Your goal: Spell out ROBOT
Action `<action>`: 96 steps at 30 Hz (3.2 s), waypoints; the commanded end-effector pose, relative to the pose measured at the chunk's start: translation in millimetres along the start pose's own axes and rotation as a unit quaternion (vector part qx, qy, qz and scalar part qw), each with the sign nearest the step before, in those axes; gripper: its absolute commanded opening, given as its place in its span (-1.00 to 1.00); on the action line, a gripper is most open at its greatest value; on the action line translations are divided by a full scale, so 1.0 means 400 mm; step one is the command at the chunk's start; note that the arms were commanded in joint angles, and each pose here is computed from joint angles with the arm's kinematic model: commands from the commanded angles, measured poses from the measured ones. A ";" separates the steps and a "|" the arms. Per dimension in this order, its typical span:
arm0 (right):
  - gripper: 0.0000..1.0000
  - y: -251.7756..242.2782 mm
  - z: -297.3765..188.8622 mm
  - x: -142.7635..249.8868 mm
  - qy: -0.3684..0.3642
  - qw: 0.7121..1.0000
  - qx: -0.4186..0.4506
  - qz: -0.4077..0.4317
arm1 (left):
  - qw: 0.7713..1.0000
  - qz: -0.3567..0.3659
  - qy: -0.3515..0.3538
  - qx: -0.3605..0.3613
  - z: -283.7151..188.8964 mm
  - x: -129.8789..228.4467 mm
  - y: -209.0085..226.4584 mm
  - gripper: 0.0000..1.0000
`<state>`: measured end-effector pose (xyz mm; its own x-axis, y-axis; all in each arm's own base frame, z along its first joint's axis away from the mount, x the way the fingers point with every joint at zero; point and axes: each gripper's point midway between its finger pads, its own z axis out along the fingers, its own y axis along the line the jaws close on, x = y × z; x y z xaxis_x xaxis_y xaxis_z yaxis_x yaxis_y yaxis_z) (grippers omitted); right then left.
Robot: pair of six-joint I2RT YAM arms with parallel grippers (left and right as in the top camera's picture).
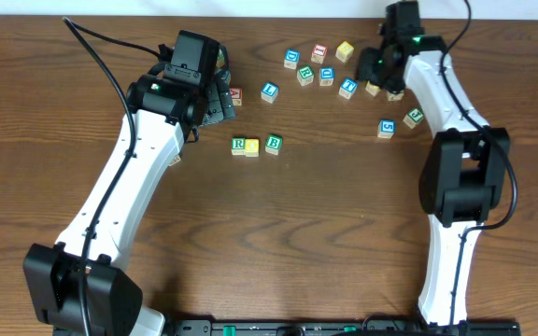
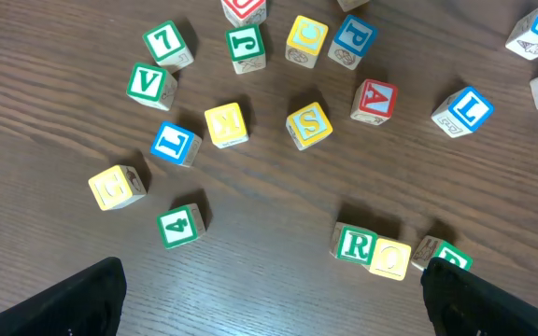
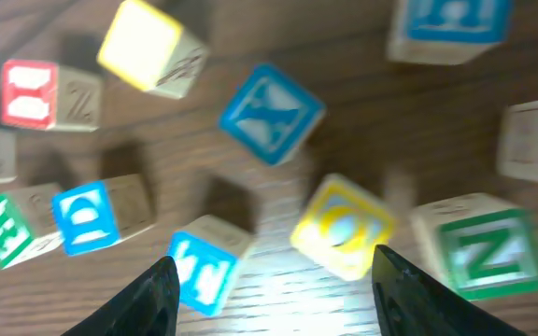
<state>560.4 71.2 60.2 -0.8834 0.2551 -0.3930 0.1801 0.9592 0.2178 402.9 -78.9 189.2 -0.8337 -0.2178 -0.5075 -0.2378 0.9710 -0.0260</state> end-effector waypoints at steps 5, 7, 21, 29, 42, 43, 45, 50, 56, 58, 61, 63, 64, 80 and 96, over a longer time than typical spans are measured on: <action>0.23 -0.022 -0.032 -0.008 -0.025 0.997 0.054 0.044 | 1.000 -0.003 -0.008 -0.001 -0.012 -0.012 0.005 1.00; 0.24 -0.026 -0.025 -0.006 -0.025 0.997 0.055 0.044 | 1.000 -0.003 -0.008 -0.001 -0.012 -0.012 0.005 1.00; 0.18 -0.040 0.046 0.004 -0.022 0.997 0.063 0.042 | 1.000 -0.003 -0.008 -0.001 -0.012 -0.012 0.005 1.00; 0.15 -0.056 0.062 0.038 -0.005 0.996 0.073 0.048 | 1.000 -0.003 -0.008 -0.001 -0.012 -0.012 0.005 1.00; 0.16 -0.074 0.099 0.024 -0.035 0.996 0.066 0.056 | 1.000 -0.003 -0.008 -0.001 -0.012 -0.012 0.005 1.00; 0.15 -0.076 0.098 0.020 -0.038 0.996 0.066 0.057 | 1.000 -0.003 -0.008 -0.001 -0.012 -0.012 0.005 1.00; 0.13 -0.079 0.098 0.014 -0.042 0.995 0.065 0.059 | 1.000 -0.003 -0.008 -0.001 -0.012 -0.012 0.005 1.00; 0.08 -0.098 0.101 0.007 -0.054 0.993 0.082 0.060 | 1.000 -0.003 -0.008 -0.001 -0.012 -0.012 0.005 1.00; 0.02 -0.102 0.115 0.008 -0.062 0.994 0.081 0.041 | 1.000 -0.003 -0.008 -0.001 -0.012 -0.012 0.005 1.00; -0.03 -0.097 0.115 0.007 -0.062 0.994 0.081 0.025 | 1.000 -0.003 -0.008 -0.001 -0.012 -0.012 0.005 1.00; -0.17 -0.094 0.116 0.006 -0.062 0.995 0.081 0.006 | 1.000 -0.003 -0.008 -0.001 -0.012 -0.012 0.005 1.00; -0.25 -0.094 0.116 0.006 -0.061 0.995 0.082 -0.004 | 1.000 -0.003 -0.008 -0.001 -0.012 -0.012 0.005 1.00; -0.29 -0.094 0.115 0.006 -0.061 0.995 0.082 -0.008 | 1.000 -0.003 -0.008 -0.001 -0.012 -0.012 0.005 1.00; -0.54 -0.062 0.003 -0.025 -0.071 0.995 0.065 -0.021 | 1.000 -0.003 -0.008 -0.001 -0.012 -0.012 0.005 1.00; -0.65 0.158 -0.157 0.161 0.057 0.994 -0.068 -0.069 | 1.000 -0.003 -0.008 -0.001 -0.012 -0.012 0.005 1.00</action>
<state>507.0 107.3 114.6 -0.9041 0.1657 -0.3938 0.0699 0.9667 0.2463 402.9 -78.9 189.2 -0.8337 -0.2178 -0.5075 -0.2378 0.9710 -0.0260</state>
